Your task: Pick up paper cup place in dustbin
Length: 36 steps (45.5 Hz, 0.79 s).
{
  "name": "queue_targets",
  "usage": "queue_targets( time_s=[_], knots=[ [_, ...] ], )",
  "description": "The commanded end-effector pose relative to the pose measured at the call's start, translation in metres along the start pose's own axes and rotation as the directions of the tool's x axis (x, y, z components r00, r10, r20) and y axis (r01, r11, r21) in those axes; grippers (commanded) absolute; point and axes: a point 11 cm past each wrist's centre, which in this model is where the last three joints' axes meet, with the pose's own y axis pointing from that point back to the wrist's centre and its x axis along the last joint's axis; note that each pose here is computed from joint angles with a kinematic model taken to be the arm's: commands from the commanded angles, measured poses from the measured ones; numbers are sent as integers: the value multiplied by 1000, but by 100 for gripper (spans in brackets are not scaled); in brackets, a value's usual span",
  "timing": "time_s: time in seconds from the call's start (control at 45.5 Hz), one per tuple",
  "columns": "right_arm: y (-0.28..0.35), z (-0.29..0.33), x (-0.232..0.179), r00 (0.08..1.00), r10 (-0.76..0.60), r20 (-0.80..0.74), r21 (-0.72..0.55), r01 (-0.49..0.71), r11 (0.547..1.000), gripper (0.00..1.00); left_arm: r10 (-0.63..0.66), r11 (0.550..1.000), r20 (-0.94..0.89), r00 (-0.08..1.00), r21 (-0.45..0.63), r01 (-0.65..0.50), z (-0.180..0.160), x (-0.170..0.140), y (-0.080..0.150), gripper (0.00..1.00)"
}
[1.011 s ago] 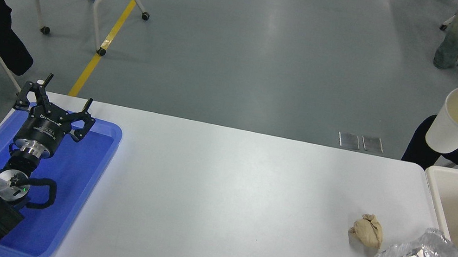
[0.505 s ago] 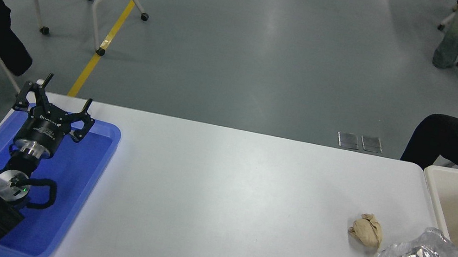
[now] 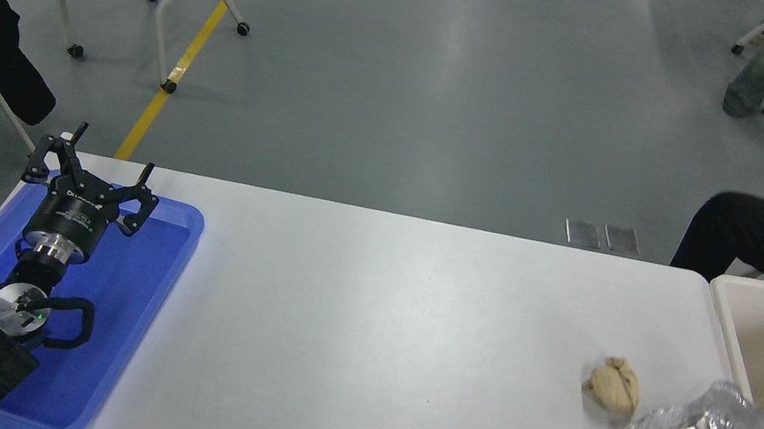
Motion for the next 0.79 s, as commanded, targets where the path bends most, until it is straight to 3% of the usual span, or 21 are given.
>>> queue_targets(
  time_s=[0.0,0.418,0.44,0.462,0.505,0.769],
  knots=[
    [-21,-8,-63,998,-23,55,-2,24,1000,0,3,1000,1,1000,-1,-3,0,1,0,100],
    [-26,-30,-84,997,-47,56,35,45,998,0,0,1000,0,1000,0,0,0,0,0,100],
    [-25,-31,-83,997,-48,57,36,46,998,6,0,1000,-1,1000,-1,0,0,0,0,100],
    [-25,-30,-82,997,-46,58,36,44,998,23,0,1000,0,1000,0,0,0,0,0,100],
    [-25,-32,-80,997,-44,59,38,42,998,100,0,1000,0,1000,0,0,0,0,0,100],
    [-23,-40,-68,997,-43,68,61,39,997,100,-2,1000,0,1000,-1,2,0,-1,-1,100]
  ],
)
